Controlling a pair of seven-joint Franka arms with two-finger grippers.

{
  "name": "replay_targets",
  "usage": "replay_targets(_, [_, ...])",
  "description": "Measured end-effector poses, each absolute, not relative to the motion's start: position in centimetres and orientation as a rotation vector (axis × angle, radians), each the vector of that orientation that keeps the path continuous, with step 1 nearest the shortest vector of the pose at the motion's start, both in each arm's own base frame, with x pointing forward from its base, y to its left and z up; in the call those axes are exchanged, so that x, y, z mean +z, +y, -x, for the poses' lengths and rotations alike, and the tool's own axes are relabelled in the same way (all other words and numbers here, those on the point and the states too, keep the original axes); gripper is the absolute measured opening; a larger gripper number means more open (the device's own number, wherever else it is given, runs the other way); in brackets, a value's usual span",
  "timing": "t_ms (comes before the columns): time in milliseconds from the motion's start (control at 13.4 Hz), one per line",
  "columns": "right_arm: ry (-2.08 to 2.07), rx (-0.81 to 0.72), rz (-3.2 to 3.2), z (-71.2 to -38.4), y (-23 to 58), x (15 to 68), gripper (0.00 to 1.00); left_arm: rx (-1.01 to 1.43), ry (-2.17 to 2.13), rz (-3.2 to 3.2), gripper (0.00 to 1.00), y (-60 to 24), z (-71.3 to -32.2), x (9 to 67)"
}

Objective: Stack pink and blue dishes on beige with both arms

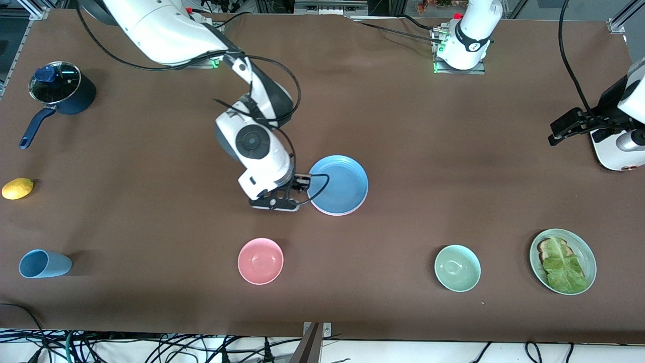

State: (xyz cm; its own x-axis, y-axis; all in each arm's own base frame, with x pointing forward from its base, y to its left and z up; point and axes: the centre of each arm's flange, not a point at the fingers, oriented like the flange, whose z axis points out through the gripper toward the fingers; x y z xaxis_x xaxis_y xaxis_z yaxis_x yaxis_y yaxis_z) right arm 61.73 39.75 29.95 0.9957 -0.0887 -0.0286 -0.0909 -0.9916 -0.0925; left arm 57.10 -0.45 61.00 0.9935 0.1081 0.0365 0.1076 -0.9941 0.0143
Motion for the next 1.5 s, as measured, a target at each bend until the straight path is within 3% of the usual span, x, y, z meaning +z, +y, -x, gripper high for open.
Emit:
replay_targets(150, [0.073, 0.041, 3.066, -63.7, 36.2, 32.0, 0.59, 0.058, 0.169, -3.124, 1.00, -0.4, -57.1, 61.0])
replay_targets(449, [-0.091, 0.066, 3.130, -66.1, 26.9, 39.4, 0.98, 0.058, 0.169, -3.124, 1.00, -0.4, -57.1, 61.0])
replay_targets(748, [-0.177, 0.074, 3.171, -64.4, 21.5, 48.4, 1.00, 0.058, 0.170, -3.124, 1.00, -0.4, -57.1, 61.0])
replay_targets(1048, [-0.101, 0.107, 3.100, -59.9, 11.7, 57.0, 1.00, 0.058, 0.170, -3.124, 1.00, -0.4, -57.2, 61.0])
replay_targets(1272, [-0.085, 0.069, 3.094, -56.9, 5.2, 60.1, 1.00, 0.058, 0.170, -3.124, 1.00, -0.4, -57.2, 61.0])
replay_targets(1497, [-0.086, 0.069, 3.095, -56.0, 4.0, 60.4, 1.00, 0.058, 0.170, -3.124, 1.00, -0.4, -57.2, 61.0])
